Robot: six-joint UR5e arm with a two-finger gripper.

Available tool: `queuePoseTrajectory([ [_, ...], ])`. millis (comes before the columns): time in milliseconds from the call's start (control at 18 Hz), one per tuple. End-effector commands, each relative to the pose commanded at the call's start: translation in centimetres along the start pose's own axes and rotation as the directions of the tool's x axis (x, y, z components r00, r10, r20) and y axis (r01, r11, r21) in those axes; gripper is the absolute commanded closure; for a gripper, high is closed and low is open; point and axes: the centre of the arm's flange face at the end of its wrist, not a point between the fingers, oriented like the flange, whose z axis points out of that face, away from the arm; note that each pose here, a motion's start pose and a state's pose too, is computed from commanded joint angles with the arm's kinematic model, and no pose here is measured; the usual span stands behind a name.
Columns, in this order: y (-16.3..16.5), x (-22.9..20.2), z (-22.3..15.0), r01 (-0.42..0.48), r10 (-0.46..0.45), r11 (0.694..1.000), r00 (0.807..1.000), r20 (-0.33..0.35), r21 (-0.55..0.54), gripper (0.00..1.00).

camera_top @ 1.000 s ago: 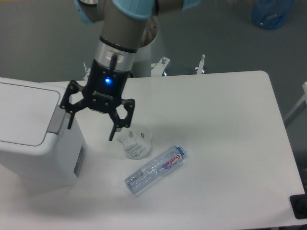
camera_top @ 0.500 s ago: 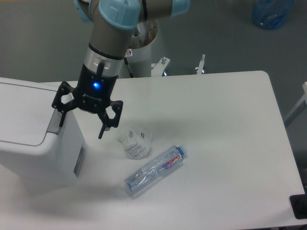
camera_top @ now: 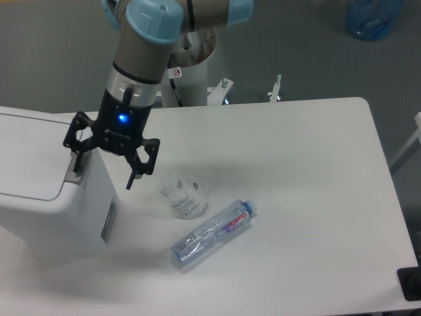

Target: Open the trash can

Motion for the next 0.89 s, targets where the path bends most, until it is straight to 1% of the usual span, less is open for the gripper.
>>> queuePoseTrajectory([
  [333,-0.1,0.0,-0.2,-0.004,0.004,1.0,1.0,0.011,0.004,0.0],
  [667,-1.5,0.5,-2.1,-0.024,0.023,0.999,0.999,0.023,0.042,0.0],
  [833,-2.4,-0.7,-3.2,-0.021,0.018,0.998,0.999,0.05,0.067,0.0],
  [889,-2.5,-2.3,-3.8,-0.017,0.011,0.997,0.997,0.08,0.073,0.0],
])
